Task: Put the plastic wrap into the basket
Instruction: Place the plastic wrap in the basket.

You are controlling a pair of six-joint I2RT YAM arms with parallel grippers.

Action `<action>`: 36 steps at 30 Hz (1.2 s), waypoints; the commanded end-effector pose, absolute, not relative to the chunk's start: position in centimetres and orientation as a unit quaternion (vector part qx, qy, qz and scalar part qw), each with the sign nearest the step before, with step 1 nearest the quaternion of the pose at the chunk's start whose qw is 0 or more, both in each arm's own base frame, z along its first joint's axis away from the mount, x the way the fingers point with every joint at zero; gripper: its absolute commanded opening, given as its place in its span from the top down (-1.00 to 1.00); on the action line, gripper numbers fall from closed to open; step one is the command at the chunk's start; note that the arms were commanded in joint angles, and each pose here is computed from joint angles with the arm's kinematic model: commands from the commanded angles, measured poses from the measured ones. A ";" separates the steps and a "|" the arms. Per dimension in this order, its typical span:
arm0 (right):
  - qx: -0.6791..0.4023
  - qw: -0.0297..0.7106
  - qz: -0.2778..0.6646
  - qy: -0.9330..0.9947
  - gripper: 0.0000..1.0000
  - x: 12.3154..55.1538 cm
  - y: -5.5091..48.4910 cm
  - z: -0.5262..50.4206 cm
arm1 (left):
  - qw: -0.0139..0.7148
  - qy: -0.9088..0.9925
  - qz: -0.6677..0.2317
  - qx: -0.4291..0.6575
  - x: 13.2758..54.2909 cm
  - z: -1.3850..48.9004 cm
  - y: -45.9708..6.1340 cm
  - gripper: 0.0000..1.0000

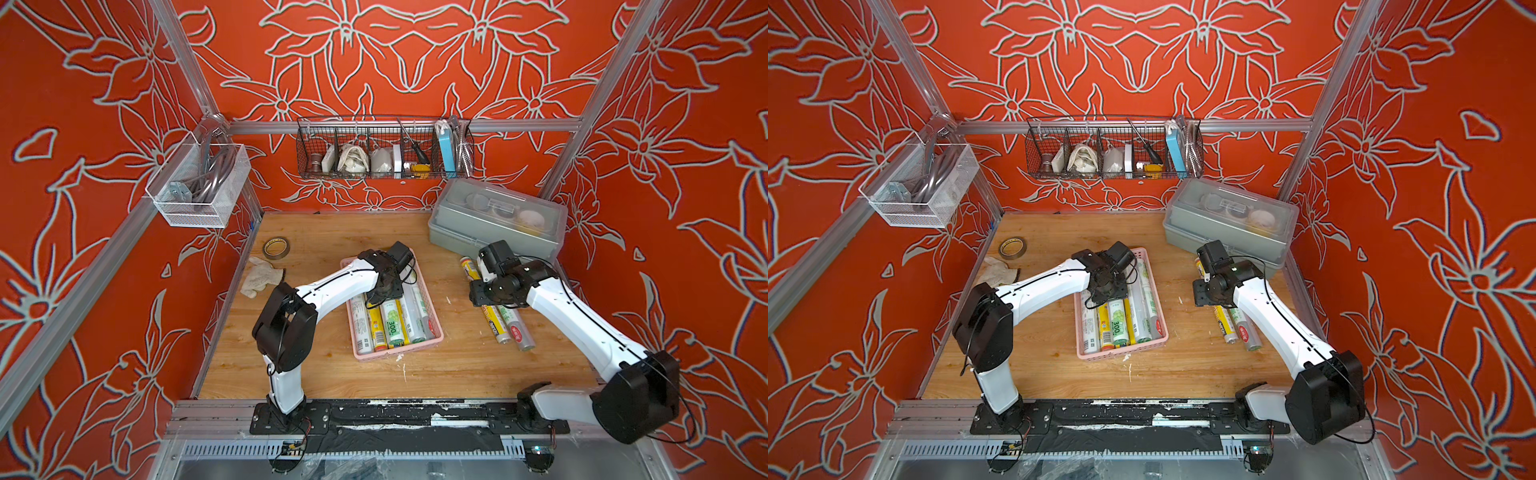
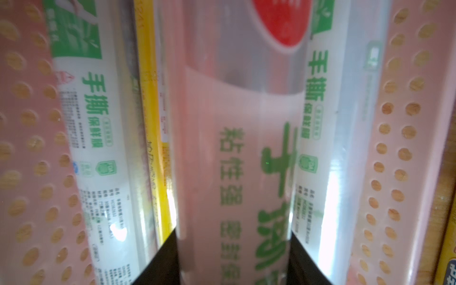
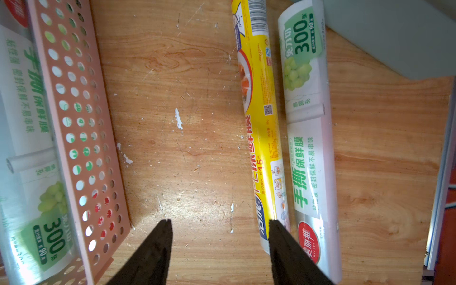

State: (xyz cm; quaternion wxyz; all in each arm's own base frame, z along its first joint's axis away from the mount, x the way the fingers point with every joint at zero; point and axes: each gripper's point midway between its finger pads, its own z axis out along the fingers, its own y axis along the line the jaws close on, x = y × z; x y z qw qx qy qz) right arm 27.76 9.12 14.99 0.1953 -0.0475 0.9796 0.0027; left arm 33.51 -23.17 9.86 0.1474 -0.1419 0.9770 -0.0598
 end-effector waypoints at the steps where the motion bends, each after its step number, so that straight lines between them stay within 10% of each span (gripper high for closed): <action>1: -0.044 0.181 -0.017 0.982 -0.25 27.0 7.9 14.4 | 0.162 0.971 -0.083 -0.154 34.3 10.6 -24.3 0.27; 36: -0.019 0.162 -0.006 0.987 -0.26 26.7 7.0 12.9 | 0.175 0.970 -0.099 -0.135 34.1 10.7 -25.5 -0.13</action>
